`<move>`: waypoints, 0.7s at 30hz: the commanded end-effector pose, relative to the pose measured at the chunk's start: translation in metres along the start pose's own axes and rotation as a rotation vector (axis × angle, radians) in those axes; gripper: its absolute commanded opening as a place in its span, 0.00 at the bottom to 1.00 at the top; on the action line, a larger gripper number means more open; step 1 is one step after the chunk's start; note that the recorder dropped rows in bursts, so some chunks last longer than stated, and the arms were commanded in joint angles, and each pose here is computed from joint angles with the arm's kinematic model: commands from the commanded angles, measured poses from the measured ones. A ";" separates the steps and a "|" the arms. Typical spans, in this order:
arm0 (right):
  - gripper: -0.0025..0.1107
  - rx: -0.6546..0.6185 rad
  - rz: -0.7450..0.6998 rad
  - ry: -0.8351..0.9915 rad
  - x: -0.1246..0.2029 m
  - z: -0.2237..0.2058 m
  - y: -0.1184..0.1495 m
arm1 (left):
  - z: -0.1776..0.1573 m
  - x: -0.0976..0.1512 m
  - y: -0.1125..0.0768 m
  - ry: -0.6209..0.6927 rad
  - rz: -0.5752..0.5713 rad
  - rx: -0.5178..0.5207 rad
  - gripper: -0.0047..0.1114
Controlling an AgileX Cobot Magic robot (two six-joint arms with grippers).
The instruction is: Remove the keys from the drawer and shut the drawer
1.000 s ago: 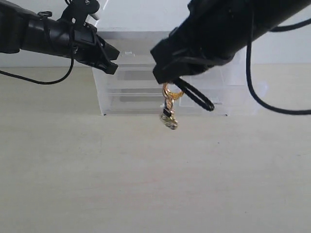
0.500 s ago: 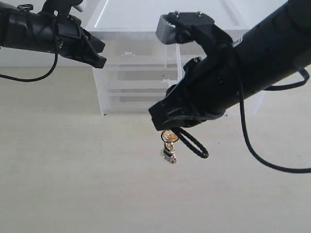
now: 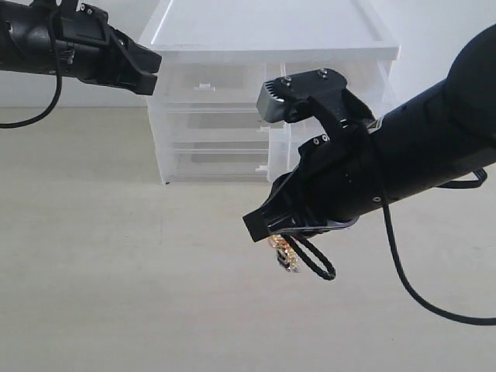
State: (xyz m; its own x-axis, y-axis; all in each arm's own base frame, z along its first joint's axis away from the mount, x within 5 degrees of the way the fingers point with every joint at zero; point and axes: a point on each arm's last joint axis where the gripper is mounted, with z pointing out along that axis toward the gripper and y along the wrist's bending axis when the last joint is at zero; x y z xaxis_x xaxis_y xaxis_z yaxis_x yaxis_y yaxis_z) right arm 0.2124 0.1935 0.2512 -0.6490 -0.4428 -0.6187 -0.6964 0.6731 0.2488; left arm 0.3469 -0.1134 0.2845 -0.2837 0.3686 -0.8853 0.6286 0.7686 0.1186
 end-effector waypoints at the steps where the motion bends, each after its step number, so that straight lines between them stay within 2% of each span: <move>1: 0.03 0.002 -0.004 -0.009 0.000 0.001 0.000 | -0.009 -0.001 -0.006 -0.013 -0.032 0.026 0.08; 3: 0.08 0.004 -0.009 -0.012 0.000 0.001 0.000 | -0.011 0.001 -0.007 -0.007 -0.026 0.029 0.08; 8: 0.30 0.023 -0.009 -0.047 -0.004 0.000 -0.002 | -0.011 0.004 -0.011 0.002 -0.041 0.057 0.08; 11: 0.41 0.030 0.001 -0.059 -0.005 0.000 -0.002 | -0.011 0.004 -0.013 0.001 -0.041 0.085 0.08; 14: 0.44 0.030 0.001 -0.060 -0.005 0.000 -0.002 | -0.011 0.004 -0.014 0.001 -0.046 0.088 0.08; 21: 0.44 0.036 0.001 -0.070 -0.006 0.000 -0.003 | -0.012 0.007 -0.016 0.036 -0.018 0.119 0.08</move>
State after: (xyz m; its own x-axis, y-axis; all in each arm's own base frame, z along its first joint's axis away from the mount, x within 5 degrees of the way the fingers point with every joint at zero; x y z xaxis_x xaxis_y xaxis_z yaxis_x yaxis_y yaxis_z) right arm 0.2178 0.1938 0.2540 -0.6258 -0.4115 -0.6626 -0.6890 0.6898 0.2224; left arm 0.3307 -0.1164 0.2805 -0.3135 0.3700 -0.8745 0.6870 0.7242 0.0602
